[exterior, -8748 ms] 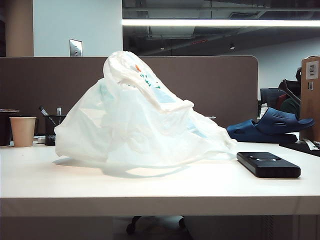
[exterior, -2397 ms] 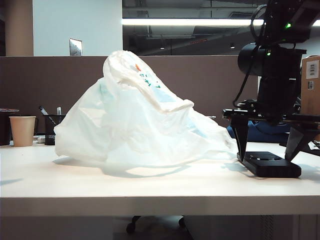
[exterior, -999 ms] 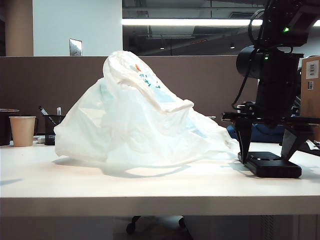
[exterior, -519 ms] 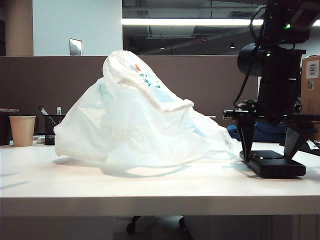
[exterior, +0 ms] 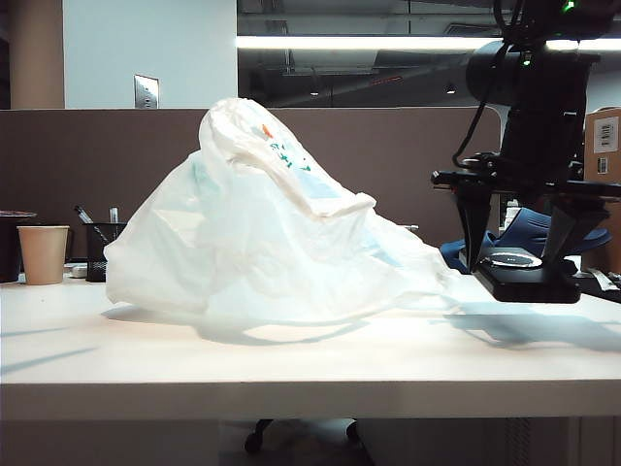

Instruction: Put the power bank into the bag.

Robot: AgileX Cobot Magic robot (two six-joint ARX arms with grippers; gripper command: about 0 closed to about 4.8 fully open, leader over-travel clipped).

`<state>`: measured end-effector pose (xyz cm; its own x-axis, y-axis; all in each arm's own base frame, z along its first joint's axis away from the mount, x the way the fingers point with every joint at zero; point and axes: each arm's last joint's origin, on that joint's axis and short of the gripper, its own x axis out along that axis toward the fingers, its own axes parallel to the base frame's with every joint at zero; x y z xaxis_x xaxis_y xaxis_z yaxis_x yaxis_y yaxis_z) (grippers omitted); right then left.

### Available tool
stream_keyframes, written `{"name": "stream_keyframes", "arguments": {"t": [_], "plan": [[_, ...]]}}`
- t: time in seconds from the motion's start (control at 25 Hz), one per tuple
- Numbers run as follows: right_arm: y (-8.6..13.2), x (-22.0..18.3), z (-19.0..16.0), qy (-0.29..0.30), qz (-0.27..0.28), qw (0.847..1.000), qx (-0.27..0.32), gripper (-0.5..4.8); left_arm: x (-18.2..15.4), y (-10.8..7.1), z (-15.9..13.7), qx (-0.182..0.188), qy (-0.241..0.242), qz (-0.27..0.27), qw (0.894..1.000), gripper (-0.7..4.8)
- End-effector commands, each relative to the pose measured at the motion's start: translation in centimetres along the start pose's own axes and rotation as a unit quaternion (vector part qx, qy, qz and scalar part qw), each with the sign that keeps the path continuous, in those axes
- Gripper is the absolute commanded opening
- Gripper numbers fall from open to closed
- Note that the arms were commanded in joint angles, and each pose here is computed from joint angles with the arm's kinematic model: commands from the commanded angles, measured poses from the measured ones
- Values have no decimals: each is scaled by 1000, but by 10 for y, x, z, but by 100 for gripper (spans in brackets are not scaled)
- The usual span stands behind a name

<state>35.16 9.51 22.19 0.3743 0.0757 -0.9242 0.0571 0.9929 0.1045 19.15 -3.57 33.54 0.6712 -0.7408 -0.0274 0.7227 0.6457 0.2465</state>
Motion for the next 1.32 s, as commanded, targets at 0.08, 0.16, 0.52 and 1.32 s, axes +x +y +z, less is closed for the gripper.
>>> {"name": "stream_keyframes", "arguments": {"t": [0.08,0.16,0.52,1.32], "plan": [[3,-12,7,-16,9,1000,-4,148,14,5,7,23,-4,-23,999,404],[4,-16,10,-20,11,1000,-4,148,19,10,11,24,-2,-24,999,404],[9,-35,23,-37,30,999,-15,148,69,22,30,46,26,-78,996,404],[14,-49,29,-26,84,996,-31,148,184,-22,-11,160,245,-97,951,404]]}}
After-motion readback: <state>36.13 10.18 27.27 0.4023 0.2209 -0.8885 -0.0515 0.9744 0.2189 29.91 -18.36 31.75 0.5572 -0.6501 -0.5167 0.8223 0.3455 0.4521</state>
